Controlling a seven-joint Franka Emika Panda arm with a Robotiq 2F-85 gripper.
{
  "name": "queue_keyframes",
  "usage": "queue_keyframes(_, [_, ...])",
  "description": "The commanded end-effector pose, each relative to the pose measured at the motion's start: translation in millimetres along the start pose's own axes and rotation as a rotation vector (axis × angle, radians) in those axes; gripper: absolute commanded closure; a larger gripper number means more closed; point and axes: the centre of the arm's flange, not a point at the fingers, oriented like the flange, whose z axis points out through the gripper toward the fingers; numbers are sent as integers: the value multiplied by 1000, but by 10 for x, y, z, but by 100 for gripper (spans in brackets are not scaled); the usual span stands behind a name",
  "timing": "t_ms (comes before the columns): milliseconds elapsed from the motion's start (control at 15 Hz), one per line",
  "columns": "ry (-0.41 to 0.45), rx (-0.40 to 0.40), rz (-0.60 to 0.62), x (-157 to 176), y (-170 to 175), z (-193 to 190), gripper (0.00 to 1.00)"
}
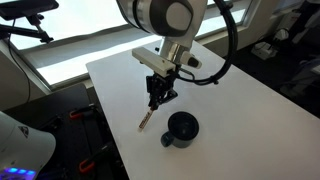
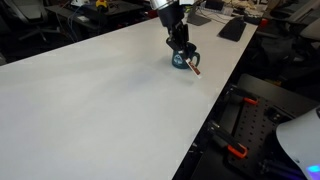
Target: Remove the marker from the cup and put it on the table
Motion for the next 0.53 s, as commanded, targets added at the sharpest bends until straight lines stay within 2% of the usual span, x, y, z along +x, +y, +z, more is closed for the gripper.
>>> queue_keyframes(0, [-27, -18, -3, 170, 15, 39, 95])
queue_keyframes(467, [-52, -22, -2, 353, 57, 181, 95])
